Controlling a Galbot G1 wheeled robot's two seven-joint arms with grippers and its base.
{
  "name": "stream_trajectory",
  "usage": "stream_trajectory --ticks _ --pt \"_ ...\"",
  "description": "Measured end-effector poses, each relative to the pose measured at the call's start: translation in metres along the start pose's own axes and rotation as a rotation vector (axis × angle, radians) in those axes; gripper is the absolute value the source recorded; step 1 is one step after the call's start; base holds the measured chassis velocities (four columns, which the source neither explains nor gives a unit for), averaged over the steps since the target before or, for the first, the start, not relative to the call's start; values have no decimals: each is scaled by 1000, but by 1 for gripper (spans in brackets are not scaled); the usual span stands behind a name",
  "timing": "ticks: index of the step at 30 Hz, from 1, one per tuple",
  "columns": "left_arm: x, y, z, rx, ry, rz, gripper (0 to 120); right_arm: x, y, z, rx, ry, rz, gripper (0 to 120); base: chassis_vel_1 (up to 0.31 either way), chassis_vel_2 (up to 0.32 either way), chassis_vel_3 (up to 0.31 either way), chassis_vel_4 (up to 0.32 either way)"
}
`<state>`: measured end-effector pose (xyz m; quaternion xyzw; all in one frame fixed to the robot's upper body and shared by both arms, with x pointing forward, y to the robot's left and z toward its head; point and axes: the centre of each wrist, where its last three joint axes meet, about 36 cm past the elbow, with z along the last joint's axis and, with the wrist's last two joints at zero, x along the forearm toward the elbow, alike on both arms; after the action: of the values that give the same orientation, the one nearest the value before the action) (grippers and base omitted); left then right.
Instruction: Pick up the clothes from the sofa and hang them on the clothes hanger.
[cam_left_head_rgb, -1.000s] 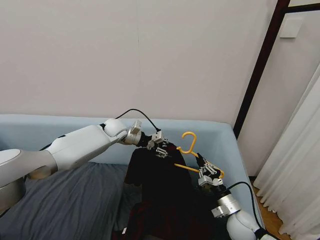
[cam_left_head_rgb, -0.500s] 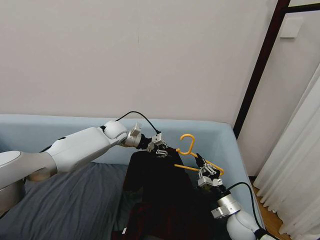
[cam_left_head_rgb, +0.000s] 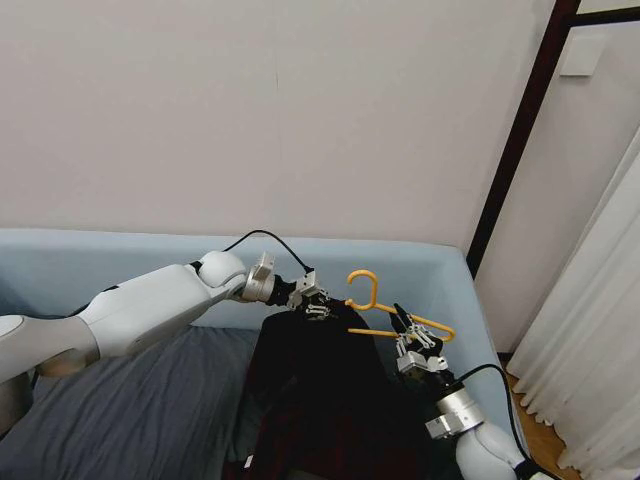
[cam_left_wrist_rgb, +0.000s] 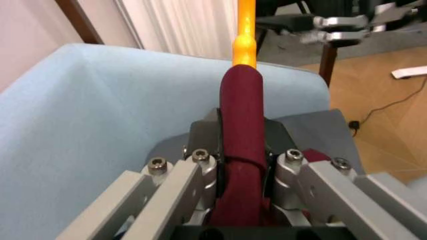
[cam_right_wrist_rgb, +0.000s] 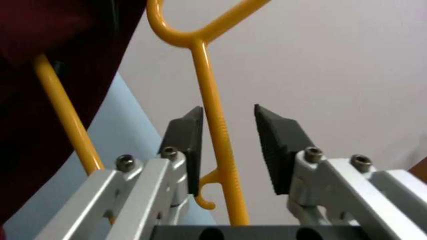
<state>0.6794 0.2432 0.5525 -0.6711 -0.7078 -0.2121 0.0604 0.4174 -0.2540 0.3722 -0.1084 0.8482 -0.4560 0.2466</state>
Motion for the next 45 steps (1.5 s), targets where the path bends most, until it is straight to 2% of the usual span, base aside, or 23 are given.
stream_trajectory --ticks 3,5,9,10,11,13,14,18,19,21,24,25,27,28,33,40,45 --pt "6 0 2 1 -6 -23 11 4 -5 -13 -33 -17 2 50 0 0 0 0" --pt "12 0 3 2 -11 -39 11 8 -8 -20 -55 -24 6 52 0 0 0 0" --pt "30 -2 8 10 -26 -88 11 26 -14 -40 -178 -55 19 71 0 0 0 0" --pt "30 -2 8 10 -26 -88 11 26 -14 -40 -178 -55 19 71 0 0 0 0" --pt "33 -3 8 10 -30 -94 11 32 -14 -43 -199 -58 17 76 0 0 0 0" --pt "38 -5 7 10 -47 -110 11 51 -11 -49 -285 -14 -6 86 0 0 0 0" --pt "38 -5 7 10 -47 -110 11 51 -11 -49 -285 -14 -6 86 0 0 0 0" --pt "41 -11 -2 7 -89 -123 11 67 -1 -50 -437 141 -27 99 0 0 0 0" --pt "41 -11 -2 7 -89 -123 11 67 -1 -50 -437 141 -27 99 0 0 0 0" --pt "42 -14 -6 7 -107 -127 11 70 11 -43 -548 264 -41 100 0 0 0 0" --pt "41 -16 -9 7 -117 -127 11 69 21 -36 -655 368 -64 100 0 0 0 0" --pt "41 -16 -9 7 -117 -127 11 69 21 -36 -655 368 -64 100 0 0 0 0" --pt "39 -18 -10 8 -129 -125 11 71 34 -22 -706 439 -92 100 0 0 0 0" --pt "39 -18 -10 8 -129 -125 11 71 34 -22 -706 439 -92 100 0 0 0 0" --pt "34 -22 -21 0 -147 -105 11 76 72 17 -713 517 -157 100 0 0 0 0" --pt "30 -19 -34 -10 -158 -92 11 52 83 24 -713 514 -173 100 0 0 0 0" --pt "27 -23 -40 -2 -174 -84 11 32 102 24 -746 535 -164 100 0 0 0 0"
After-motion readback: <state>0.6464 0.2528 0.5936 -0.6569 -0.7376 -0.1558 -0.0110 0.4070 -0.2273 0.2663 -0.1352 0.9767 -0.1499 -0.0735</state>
